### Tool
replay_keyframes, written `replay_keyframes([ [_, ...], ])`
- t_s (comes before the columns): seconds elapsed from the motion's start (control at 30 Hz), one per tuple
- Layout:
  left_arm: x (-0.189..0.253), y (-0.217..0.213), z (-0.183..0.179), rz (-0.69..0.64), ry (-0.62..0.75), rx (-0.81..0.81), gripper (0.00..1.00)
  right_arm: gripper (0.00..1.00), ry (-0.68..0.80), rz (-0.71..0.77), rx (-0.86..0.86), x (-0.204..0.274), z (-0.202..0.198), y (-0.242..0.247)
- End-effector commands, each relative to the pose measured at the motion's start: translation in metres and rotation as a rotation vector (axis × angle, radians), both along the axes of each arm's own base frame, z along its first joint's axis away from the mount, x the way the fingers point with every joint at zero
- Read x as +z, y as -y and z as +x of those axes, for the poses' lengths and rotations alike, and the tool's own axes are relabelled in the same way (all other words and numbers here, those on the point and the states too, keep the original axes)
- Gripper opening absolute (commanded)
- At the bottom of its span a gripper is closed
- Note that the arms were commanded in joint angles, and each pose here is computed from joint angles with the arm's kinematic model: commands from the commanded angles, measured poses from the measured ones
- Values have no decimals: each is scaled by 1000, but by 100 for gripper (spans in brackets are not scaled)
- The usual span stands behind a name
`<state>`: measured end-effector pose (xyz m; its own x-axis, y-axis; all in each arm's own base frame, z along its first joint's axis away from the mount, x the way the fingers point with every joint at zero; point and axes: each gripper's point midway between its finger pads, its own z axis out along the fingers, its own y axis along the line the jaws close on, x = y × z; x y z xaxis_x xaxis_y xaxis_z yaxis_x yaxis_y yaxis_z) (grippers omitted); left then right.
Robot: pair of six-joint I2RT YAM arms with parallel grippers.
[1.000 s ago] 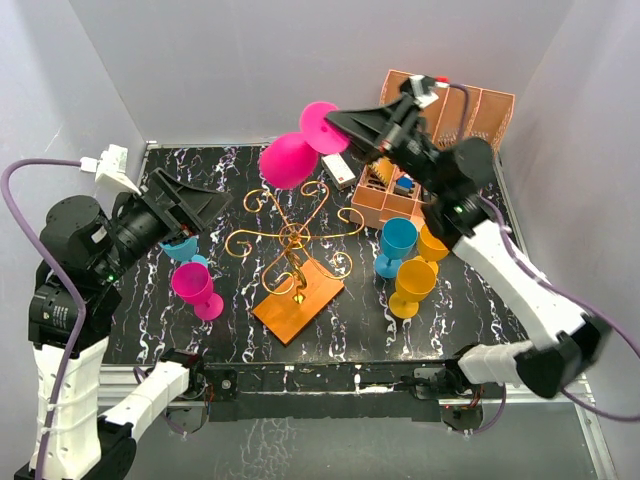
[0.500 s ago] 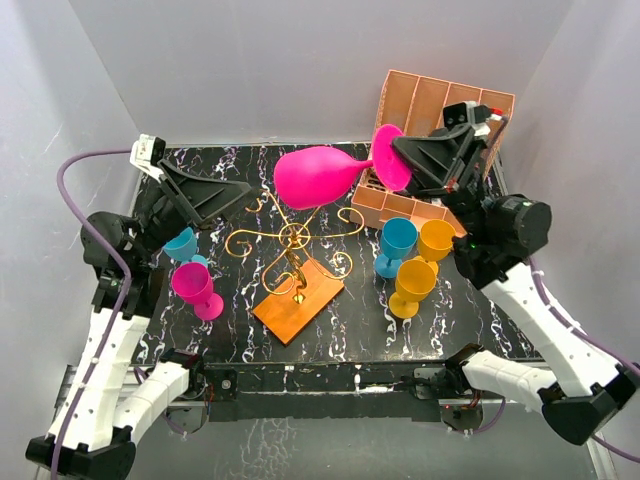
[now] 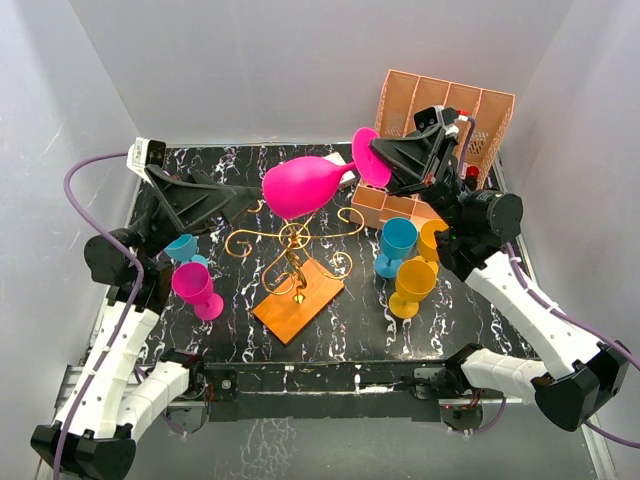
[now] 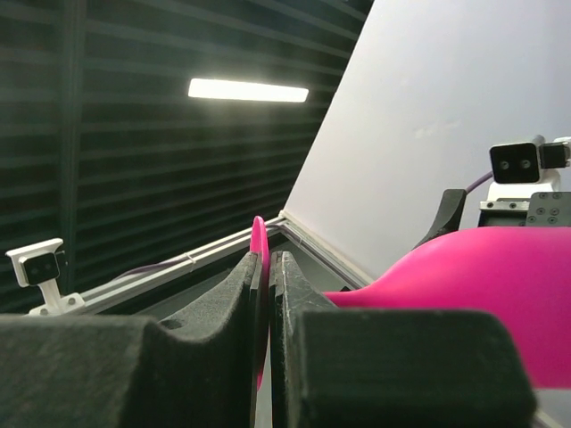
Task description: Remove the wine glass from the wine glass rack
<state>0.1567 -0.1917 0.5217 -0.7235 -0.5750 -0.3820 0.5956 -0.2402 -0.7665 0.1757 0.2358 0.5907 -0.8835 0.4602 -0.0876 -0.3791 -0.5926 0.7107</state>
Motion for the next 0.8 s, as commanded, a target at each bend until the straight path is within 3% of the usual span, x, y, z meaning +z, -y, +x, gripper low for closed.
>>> replay_keyframes([
  [0.0,5,0,-6,-26,19,-35,87,8,74,53,6,11,-14,9],
  [0.77,0,3,-14,-43,32,-113,85,8,94,-34,-10,6,11,-32],
])
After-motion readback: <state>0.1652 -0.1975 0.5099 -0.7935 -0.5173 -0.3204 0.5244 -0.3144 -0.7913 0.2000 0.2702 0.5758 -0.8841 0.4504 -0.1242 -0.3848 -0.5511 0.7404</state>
